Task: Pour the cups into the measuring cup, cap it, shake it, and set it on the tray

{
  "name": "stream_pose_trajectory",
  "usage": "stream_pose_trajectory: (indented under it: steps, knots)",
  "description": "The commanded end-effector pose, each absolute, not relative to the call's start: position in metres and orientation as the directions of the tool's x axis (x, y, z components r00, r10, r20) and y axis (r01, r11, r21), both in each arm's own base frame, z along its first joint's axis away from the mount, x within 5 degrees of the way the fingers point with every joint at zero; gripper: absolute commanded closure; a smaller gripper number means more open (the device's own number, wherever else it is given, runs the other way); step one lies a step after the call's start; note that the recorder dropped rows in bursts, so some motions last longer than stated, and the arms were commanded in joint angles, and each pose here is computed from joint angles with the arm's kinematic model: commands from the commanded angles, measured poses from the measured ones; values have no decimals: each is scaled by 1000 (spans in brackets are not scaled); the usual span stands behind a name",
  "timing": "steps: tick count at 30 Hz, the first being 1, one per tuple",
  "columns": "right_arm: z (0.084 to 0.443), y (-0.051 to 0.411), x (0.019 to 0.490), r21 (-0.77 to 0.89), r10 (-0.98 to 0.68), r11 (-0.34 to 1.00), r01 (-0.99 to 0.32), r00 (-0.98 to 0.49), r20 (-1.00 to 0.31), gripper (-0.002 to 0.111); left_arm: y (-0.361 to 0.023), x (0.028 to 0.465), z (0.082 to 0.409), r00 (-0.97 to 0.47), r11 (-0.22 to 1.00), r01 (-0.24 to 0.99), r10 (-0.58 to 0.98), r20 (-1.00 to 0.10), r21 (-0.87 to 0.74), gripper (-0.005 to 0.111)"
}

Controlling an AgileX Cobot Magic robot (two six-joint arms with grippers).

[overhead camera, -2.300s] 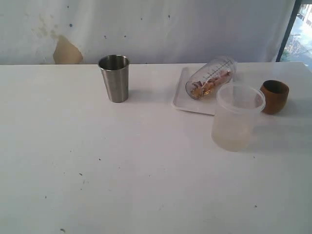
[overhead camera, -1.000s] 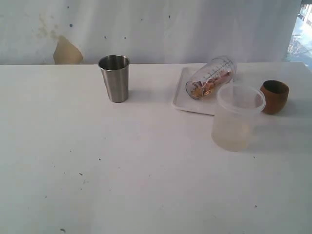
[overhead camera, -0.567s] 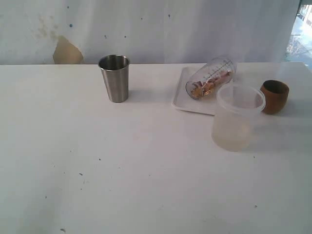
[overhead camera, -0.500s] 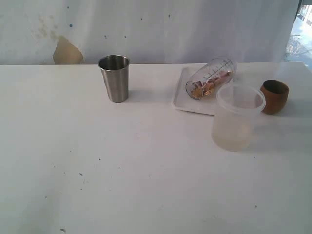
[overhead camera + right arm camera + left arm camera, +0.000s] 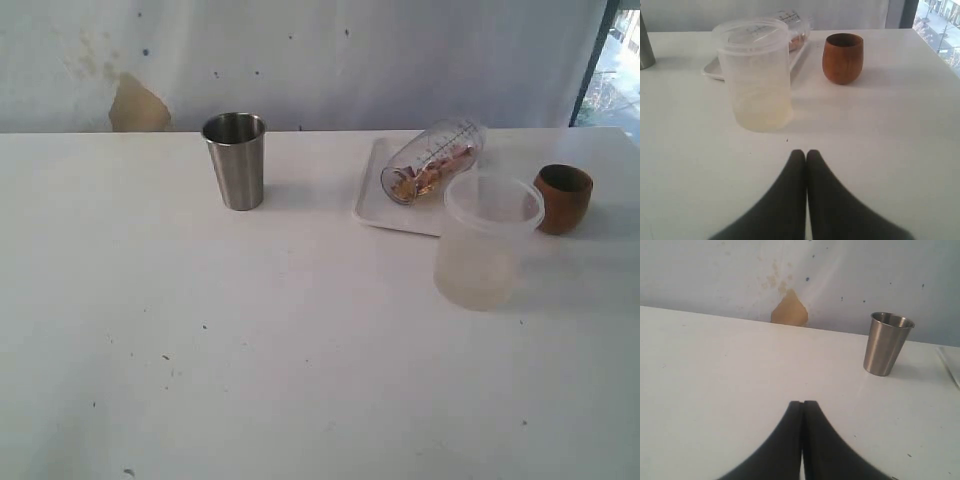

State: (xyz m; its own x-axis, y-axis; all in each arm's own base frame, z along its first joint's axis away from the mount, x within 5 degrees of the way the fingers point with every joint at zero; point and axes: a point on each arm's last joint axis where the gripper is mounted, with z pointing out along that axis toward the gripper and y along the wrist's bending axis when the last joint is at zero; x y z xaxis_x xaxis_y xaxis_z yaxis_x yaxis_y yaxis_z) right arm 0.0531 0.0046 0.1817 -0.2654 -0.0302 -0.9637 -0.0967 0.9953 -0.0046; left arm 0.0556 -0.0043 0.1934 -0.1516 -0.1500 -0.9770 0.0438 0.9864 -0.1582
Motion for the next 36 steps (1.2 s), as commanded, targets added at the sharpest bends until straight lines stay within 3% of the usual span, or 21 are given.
stream_pose_trajectory:
  steps: [1,20,24,26,30,31,33,35,36]
  knots:
    - [182,4,53,-8,-32,996,-94,-256,-966,108,-4,56,193,-139,985,41,-158,-978,-165,107]
    - [182,4,53,-8,-32,996,-94,-256,-966,108,-4,56,195,-124,986,43,-157,-980,-164,107]
    - [187,3,54,-86,-104,992,-96,-195,-975,108,-4,56,195,-124,986,43,-157,-980,-164,107]
    - [195,4,56,-89,-99,991,-97,-105,-990,108,-4,56,195,-123,986,43,-155,-980,-162,107]
    - [234,8,51,-22,18,992,-125,315,-949,108,-4,56,195,-123,986,43,-155,-980,-162,107]
    - [250,8,44,49,130,983,-179,478,-869,108,-4,56,195,-123,986,43,-155,-980,-162,107]
    - [266,7,32,93,233,965,-247,634,-737,108,-4,56,195,-123,986,43,-155,-980,-162,107]
    - [288,-1,27,216,333,942,-256,655,-678,108,-4,56,195,-123,986,43,-155,-980,-162,107]
    - [304,-4,31,278,350,937,-213,570,-744,108,-4,56,195,-123,986,43,-155,-980,-162,107]
